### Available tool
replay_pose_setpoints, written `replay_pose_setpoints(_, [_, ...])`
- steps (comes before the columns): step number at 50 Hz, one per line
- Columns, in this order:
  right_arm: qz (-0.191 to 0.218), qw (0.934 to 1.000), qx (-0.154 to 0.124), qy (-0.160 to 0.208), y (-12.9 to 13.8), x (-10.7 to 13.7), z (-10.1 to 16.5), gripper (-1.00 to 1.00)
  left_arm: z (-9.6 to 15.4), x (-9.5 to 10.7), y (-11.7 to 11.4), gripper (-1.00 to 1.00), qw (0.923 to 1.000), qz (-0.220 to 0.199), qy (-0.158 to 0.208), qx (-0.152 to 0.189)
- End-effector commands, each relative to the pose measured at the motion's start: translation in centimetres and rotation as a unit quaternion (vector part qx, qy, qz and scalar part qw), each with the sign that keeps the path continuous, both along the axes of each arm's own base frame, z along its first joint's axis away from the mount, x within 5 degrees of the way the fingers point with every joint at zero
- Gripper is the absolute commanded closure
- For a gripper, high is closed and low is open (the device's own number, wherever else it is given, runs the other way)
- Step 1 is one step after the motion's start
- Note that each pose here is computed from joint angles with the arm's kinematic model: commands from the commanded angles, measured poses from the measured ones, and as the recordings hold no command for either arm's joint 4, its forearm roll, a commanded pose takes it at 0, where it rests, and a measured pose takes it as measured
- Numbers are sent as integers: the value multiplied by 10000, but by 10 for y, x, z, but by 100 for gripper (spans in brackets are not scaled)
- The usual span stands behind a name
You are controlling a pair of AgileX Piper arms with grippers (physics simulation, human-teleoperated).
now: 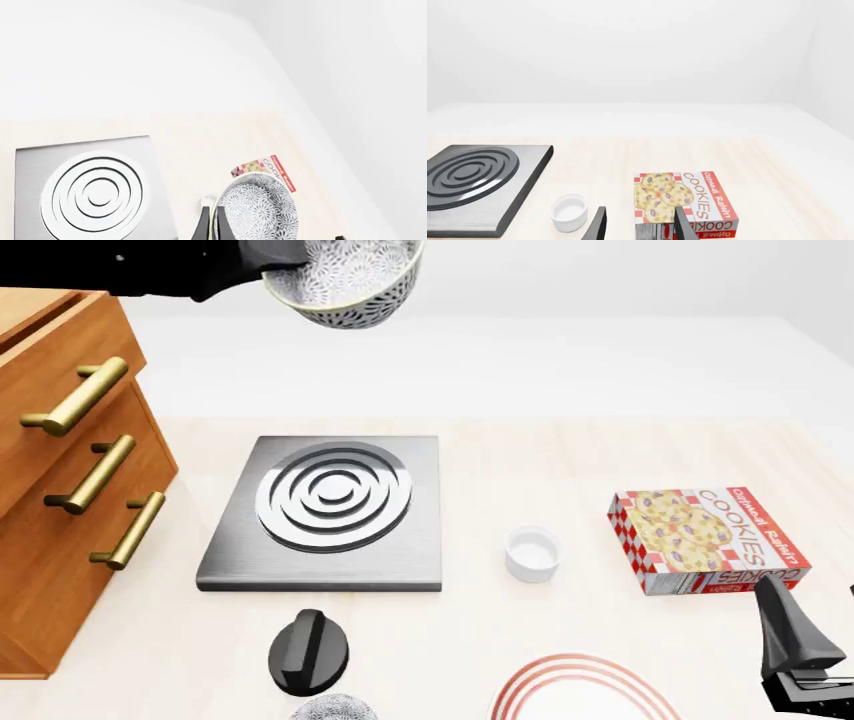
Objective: Pick the akita bowl on the wooden cabinet and place it on the plate.
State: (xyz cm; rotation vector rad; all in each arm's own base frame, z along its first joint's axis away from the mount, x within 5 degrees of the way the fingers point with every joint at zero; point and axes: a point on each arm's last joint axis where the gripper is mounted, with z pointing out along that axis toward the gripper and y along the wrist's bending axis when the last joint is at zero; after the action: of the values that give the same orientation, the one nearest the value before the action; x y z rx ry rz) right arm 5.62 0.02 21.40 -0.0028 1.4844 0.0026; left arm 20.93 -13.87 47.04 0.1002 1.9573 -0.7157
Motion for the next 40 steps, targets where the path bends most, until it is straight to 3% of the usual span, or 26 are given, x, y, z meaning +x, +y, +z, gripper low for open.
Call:
replay_pose_setpoints(1, [0, 10000, 0, -1, 0, 0, 0, -100, 2, -5, -10, 100, 9997, -238, -12, -22])
replay_pose_setpoints(20, [0, 10000, 0, -1, 0, 0, 0, -100, -7, -14, -33, 100, 9978, -664, 81, -38])
replay_pose_setpoints(40, [0, 10000, 0, 0, 0, 0, 0, -100, -13, -21, -37, 100, 9967, -806, 133, 7])
